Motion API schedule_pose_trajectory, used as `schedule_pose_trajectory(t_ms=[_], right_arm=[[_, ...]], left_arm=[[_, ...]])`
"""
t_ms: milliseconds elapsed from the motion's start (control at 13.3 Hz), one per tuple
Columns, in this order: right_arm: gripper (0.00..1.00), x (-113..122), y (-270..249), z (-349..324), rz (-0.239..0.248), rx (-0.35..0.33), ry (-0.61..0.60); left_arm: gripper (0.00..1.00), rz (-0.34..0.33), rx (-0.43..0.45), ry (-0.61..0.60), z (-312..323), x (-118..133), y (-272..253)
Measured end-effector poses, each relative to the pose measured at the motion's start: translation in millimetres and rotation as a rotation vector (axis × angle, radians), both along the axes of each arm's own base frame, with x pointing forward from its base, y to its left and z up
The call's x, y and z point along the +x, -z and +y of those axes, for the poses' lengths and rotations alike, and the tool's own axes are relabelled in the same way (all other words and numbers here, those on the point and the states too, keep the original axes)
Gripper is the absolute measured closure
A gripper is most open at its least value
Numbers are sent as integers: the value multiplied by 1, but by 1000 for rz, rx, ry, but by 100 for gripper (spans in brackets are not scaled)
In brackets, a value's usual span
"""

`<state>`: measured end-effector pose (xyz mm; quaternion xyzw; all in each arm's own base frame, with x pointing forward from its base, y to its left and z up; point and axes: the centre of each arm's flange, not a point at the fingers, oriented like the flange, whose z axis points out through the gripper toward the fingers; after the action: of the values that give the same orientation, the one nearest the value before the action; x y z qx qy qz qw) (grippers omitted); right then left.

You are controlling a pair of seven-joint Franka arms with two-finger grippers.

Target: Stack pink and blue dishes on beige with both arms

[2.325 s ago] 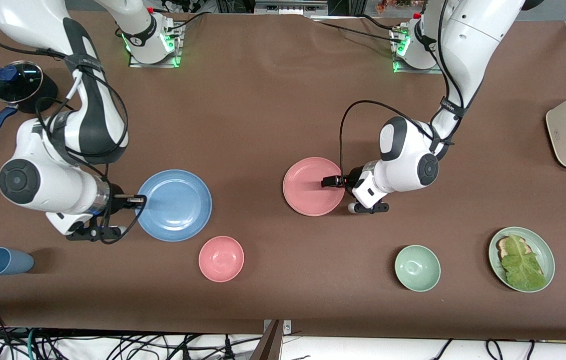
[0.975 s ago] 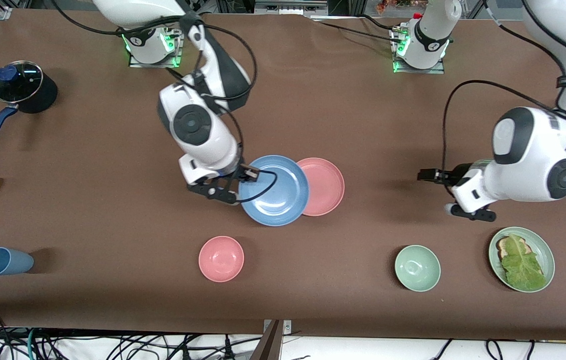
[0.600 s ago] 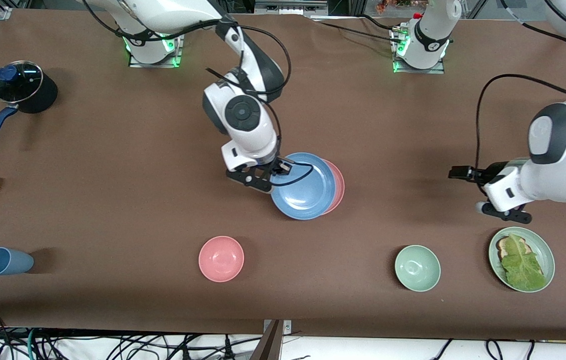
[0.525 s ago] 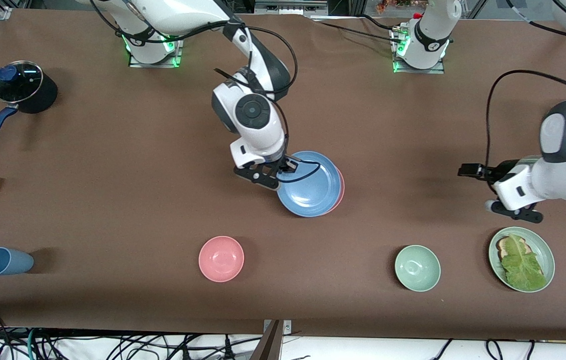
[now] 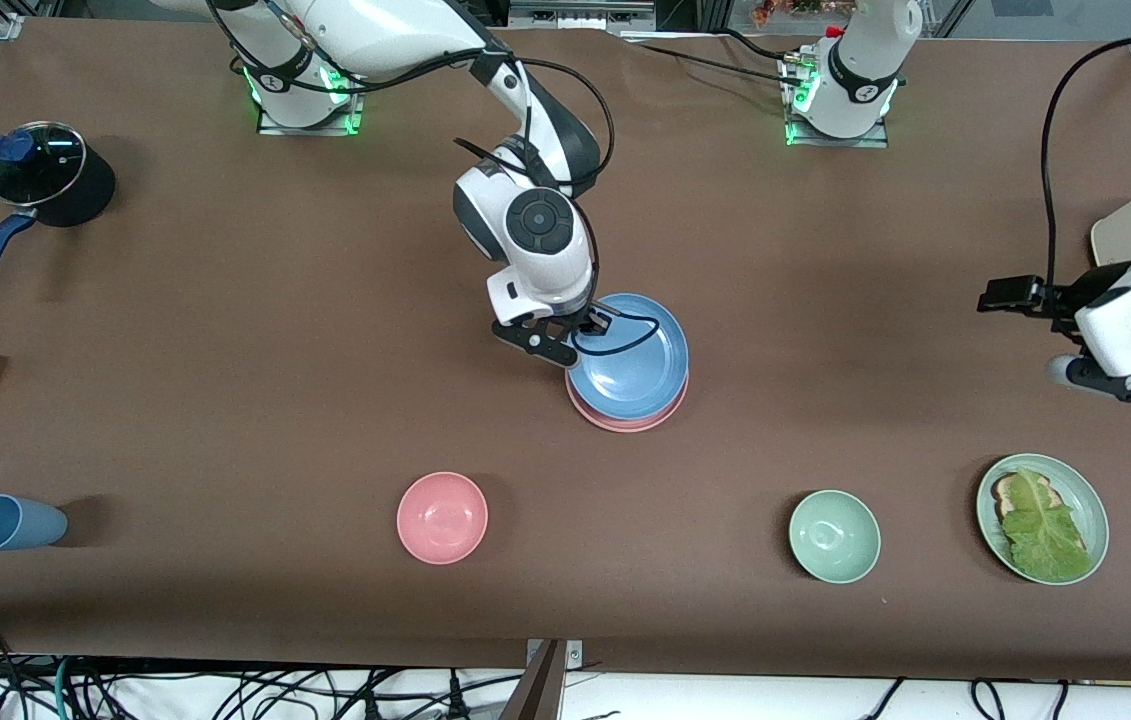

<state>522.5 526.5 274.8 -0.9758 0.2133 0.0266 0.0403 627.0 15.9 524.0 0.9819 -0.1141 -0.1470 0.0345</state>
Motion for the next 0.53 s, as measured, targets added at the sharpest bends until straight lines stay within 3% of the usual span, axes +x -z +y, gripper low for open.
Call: schedule_pose_trajectory(t_ms=[375,525], right_arm=[[95,-4,21,7,-8,1,2],[89,-2,19,5,-14,1,5]], left_arm=[[0,-144,46,6,-4,-14,-80],[0,-141,54,1,-3,-34,-106]])
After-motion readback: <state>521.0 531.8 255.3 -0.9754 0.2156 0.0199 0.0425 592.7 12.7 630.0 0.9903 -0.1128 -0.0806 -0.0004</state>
